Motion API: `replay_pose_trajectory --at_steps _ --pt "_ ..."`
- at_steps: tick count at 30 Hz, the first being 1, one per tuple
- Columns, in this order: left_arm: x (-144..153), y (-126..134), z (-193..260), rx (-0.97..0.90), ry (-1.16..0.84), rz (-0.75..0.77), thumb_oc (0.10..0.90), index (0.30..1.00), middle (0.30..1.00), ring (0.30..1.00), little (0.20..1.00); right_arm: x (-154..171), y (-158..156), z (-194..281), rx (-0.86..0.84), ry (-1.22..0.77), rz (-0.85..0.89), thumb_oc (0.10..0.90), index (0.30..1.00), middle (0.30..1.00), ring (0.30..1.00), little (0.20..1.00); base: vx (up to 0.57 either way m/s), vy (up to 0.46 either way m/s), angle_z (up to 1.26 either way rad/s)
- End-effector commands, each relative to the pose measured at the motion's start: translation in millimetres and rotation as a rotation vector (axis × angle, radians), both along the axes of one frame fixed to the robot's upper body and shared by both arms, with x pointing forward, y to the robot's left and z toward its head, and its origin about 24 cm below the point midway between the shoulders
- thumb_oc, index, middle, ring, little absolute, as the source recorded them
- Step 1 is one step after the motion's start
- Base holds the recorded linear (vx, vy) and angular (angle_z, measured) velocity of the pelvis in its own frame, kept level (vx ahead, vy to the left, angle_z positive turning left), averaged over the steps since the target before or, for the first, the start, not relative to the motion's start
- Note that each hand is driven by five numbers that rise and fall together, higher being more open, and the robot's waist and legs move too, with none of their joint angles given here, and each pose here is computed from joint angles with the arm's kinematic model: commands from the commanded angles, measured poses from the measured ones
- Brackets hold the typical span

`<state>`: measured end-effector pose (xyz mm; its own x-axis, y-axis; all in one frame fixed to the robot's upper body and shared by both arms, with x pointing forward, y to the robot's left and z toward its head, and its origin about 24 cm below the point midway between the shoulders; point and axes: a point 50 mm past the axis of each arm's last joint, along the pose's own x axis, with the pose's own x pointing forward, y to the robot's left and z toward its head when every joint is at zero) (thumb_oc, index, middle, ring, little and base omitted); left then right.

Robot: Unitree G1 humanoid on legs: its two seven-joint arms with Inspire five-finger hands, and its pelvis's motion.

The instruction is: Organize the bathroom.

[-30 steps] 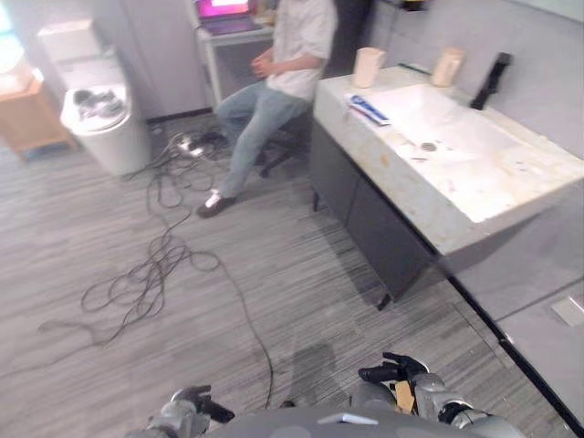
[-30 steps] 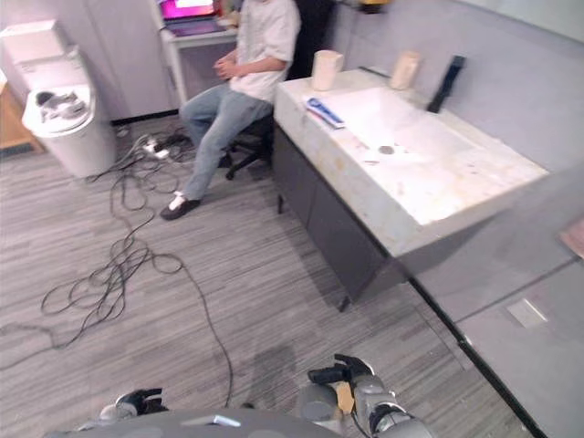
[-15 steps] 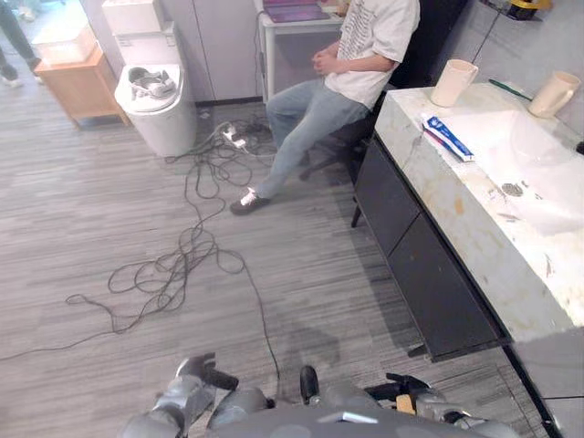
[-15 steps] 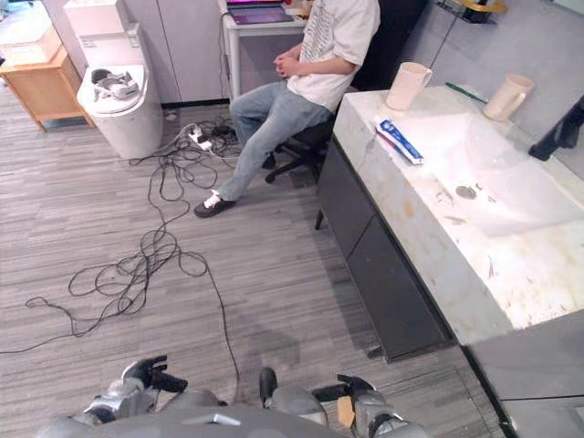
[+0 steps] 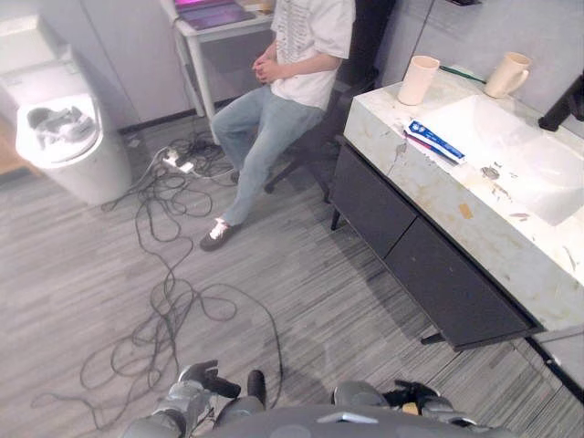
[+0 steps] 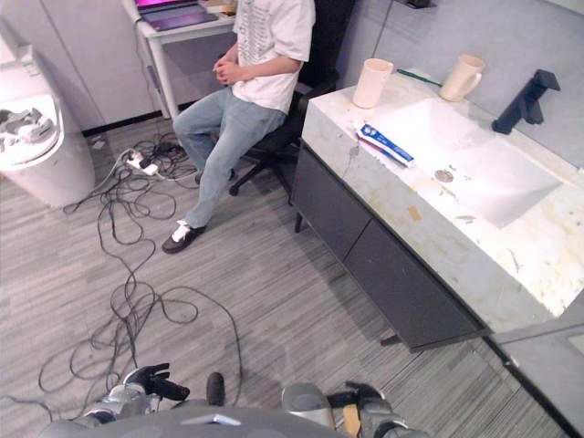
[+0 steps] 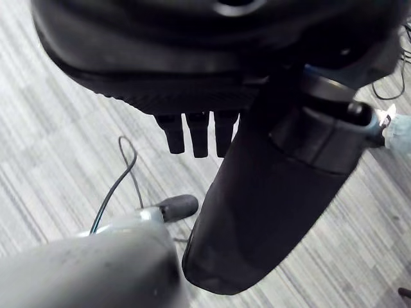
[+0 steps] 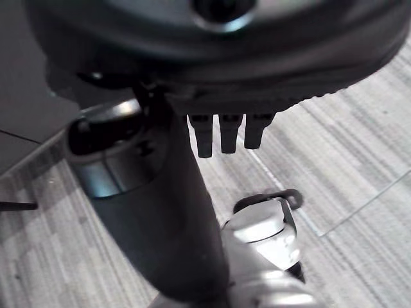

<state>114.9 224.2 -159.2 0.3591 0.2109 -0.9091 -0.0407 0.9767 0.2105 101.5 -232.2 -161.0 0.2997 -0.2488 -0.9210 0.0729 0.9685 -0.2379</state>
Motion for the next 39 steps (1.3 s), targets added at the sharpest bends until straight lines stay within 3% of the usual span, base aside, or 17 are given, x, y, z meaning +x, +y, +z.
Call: replay_pose_trajectory --at_steps 1,8,13,18,25,31,39 --pt "0.1 12.0 2.8 0.039 -0.003 -0.007 0.8 0.9 0.9 0.9 0.9 4.9 -11.0 4.1 -0.036 -0.005 0.108 0.8 0.9 0.9 0.9 0.9 0.29 0.155 -0.56" --pt "0.9 22.4 6.5 0.087 -0.062 0.059 0.8 0.9 0.9 0.9 0.9 -1.6 -5.8 1.9 -0.008 -0.003 0.157 0.8 0.9 0.9 0.9 0.9 0.29 0.046 -1.11" --pt "7.8 16.4 7.0 0.075 -0.076 0.002 0.8 0.9 0.9 0.9 0.9 -14.7 -12.0 0.1 0.008 0.006 0.02 0.8 0.9 0.9 0.9 0.9 0.24 -0.003 0.02" --pt "18.3 10.4 9.1 0.058 -0.116 0.045 0.8 0.9 0.9 0.9 0.9 -8.6 -12.6 2.3 -0.012 -0.007 0.098 0.8 0.9 0.9 0.9 0.9 0.17 0.06 -0.19" --pt "2.2 2.6 2.6 0.056 -0.08 0.053 0.8 0.9 0.9 0.9 0.9 12.2 -7.5 5.7 0.006 -0.046 0.132 0.8 0.9 0.9 0.9 0.9 0.13 0.242 -1.22" --pt "-6.1 4.1 -0.4 0.053 -0.013 0.016 0.8 0.9 0.9 0.9 0.9 4.4 -5.7 3.4 0.029 -0.067 0.03 0.8 0.9 0.9 0.9 0.9 0.0 0.309 -0.71" --pt "-25.8 7.8 -4.5 0.05 0.054 -0.021 0.8 0.9 0.9 0.9 0.9 -0.1 5.1 0.0 0.068 -0.079 0.034 0.8 0.9 0.9 0.9 0.9 -0.06 0.176 -0.51"
